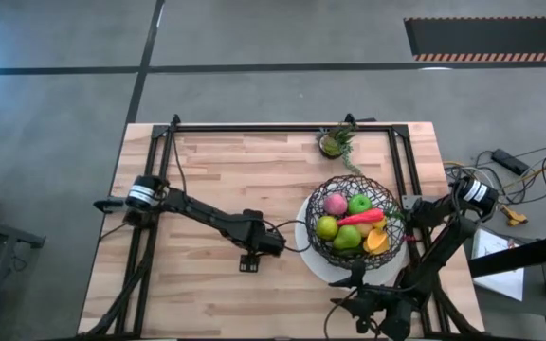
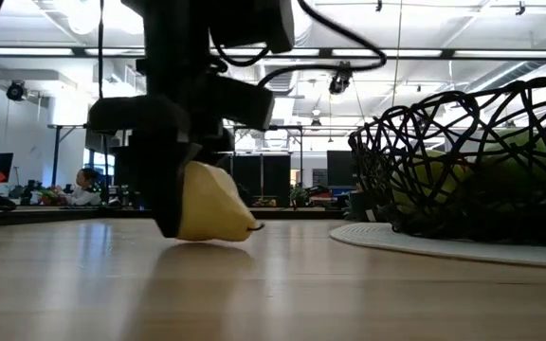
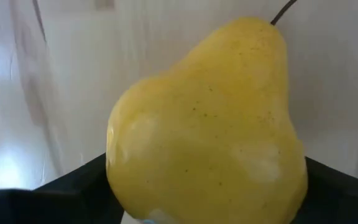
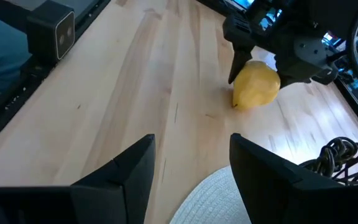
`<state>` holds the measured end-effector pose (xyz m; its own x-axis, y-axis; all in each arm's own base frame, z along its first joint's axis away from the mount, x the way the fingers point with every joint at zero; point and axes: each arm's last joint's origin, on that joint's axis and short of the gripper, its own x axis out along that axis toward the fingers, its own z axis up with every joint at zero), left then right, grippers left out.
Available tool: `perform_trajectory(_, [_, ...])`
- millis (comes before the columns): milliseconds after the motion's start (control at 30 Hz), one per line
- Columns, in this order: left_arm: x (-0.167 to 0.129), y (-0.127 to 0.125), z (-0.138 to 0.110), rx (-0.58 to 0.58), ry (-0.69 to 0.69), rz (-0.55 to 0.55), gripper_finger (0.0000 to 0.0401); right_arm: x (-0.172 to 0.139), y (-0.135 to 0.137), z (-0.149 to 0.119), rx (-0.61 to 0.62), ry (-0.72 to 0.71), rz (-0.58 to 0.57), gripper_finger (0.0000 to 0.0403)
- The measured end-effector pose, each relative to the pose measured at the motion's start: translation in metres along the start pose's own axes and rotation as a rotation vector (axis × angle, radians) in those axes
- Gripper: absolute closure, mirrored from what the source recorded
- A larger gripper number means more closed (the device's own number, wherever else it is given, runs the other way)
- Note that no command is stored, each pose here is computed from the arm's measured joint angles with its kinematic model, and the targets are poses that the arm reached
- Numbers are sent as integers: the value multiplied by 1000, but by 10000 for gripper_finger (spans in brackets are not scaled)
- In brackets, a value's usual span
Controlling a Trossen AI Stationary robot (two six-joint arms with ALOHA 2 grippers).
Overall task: Build produce basket
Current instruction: Put the yellow pear into the wire basket
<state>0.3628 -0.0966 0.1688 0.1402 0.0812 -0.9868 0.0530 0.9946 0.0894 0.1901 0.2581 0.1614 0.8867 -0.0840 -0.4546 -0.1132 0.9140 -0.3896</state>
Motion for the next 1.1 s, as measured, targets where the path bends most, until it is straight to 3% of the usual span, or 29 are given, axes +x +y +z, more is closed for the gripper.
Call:
perform_trajectory(200, [-3, -12, 8, 14, -114, -21, 103, 0, 0, 0, 6, 0, 0, 209])
perform_trajectory(333, [-11, -22, 8, 19, -267, 6, 104, 0, 0, -2, 26, 4, 1, 209])
perform_trajectory(433, [-14, -29, 6, -31, -458, -39, 104, 1, -1, -6, 45, 12, 2, 209])
perform_trajectory(600, [-6, -47, 4, -128, -923, -225, 105, 1, -1, -9, 42, 9, 2, 209])
perform_trajectory(767, [1, -57, -5, -182, -1290, -385, 106, 4, 0, 8, -10, -102, 14, 209])
perform_trajectory(933, [4, -63, -1, -166, -1435, -409, 106, 5, -5, 35, -65, -280, -3, 209])
perform_trajectory(1100, [12, -73, 12, -130, -1439, -391, 106, 17, -21, 51, -86, -378, -13, 206])
